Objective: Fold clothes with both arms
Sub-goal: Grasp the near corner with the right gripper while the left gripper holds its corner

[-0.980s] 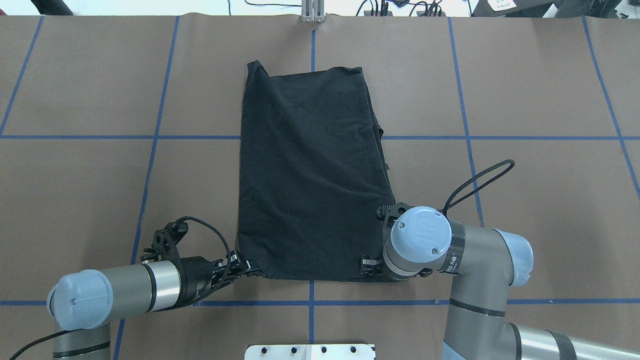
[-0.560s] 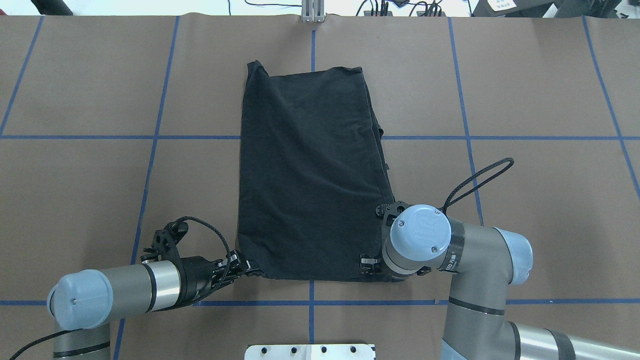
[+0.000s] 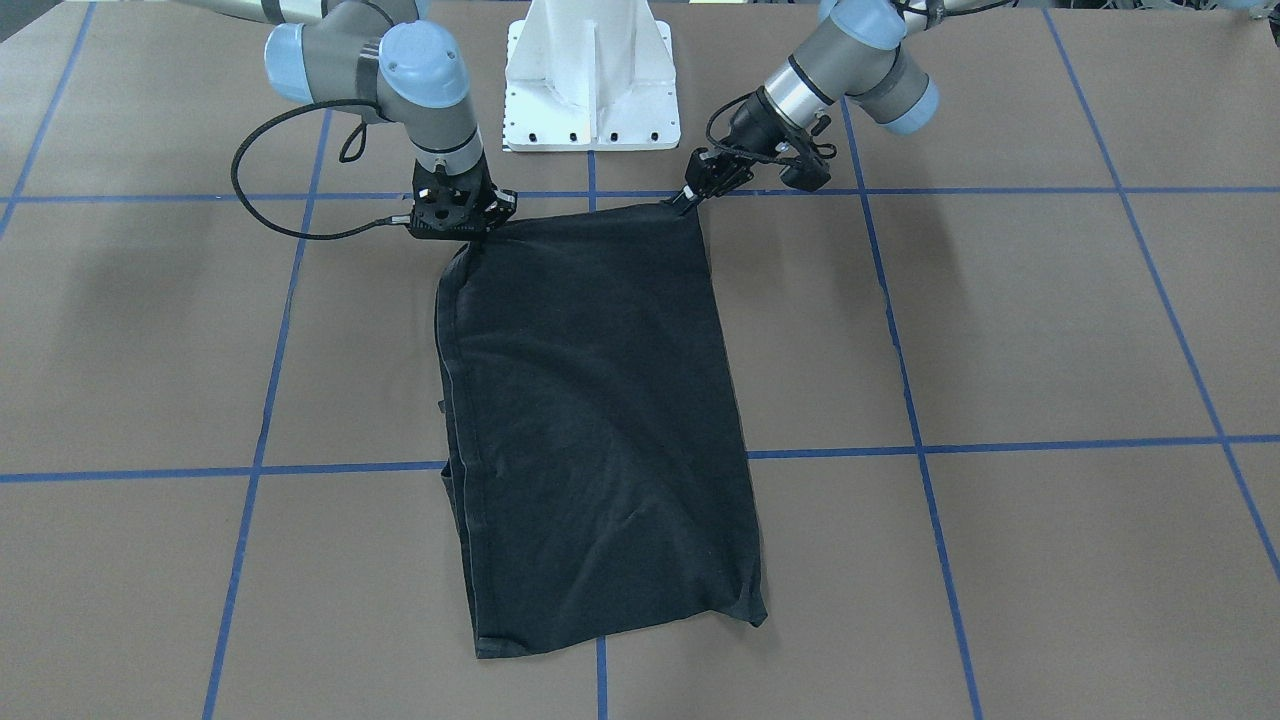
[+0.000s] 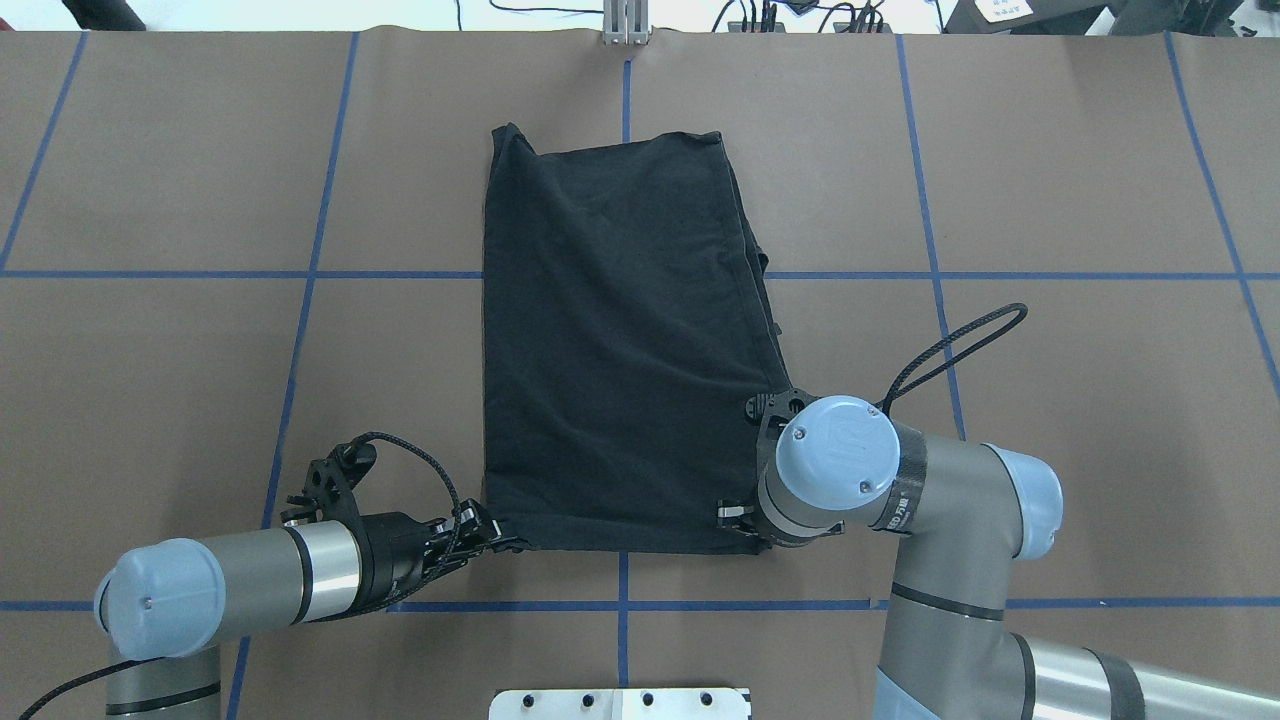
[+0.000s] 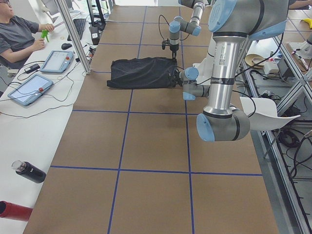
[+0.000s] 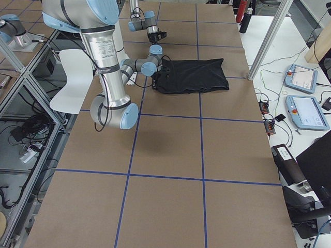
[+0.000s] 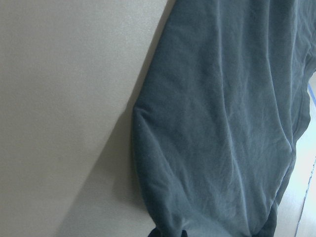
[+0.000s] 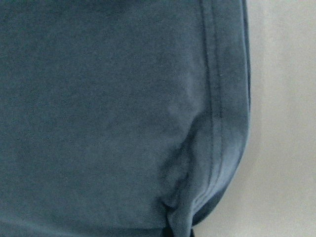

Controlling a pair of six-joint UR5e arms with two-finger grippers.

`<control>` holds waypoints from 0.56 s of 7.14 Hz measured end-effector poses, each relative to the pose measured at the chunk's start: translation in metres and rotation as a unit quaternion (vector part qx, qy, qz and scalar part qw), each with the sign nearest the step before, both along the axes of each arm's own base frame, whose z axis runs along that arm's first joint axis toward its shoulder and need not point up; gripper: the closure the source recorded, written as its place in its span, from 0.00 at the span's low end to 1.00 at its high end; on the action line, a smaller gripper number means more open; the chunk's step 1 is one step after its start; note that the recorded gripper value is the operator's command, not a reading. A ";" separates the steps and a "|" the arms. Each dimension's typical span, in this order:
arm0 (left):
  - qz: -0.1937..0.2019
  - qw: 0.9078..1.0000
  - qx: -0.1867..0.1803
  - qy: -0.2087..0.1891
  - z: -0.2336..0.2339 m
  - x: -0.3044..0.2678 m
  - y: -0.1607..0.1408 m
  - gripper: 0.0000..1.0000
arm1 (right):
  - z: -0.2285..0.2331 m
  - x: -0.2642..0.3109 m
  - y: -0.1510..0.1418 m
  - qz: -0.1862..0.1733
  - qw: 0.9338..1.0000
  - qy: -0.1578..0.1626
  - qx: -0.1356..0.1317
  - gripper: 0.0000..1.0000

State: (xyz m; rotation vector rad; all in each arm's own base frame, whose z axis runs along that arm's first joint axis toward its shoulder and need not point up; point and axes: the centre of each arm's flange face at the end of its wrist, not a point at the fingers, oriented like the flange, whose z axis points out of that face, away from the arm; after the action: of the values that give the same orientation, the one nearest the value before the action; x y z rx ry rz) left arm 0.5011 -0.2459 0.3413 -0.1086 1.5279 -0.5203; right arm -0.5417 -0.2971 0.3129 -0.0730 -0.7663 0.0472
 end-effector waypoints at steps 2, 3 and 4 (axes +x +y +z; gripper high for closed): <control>-0.001 1.000 0.001 0.004 -0.004 -0.003 0.000 1.00 | -0.011 0.004 -0.007 0.009 1.000 -0.010 -0.006 1.00; -0.001 1.000 0.001 0.005 -0.005 -0.006 0.000 1.00 | -0.016 0.009 -0.007 0.005 1.000 -0.018 -0.013 1.00; -0.001 1.000 0.002 0.007 -0.006 -0.009 0.001 1.00 | -0.021 0.018 -0.004 0.000 0.999 -0.027 -0.018 1.00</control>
State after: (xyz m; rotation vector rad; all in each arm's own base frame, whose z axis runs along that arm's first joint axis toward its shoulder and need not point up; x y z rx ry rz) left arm 0.4925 -0.2452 0.3354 -0.1079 1.5422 -0.5188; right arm -0.5238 -0.3016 0.2924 -0.1099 -0.8196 0.0595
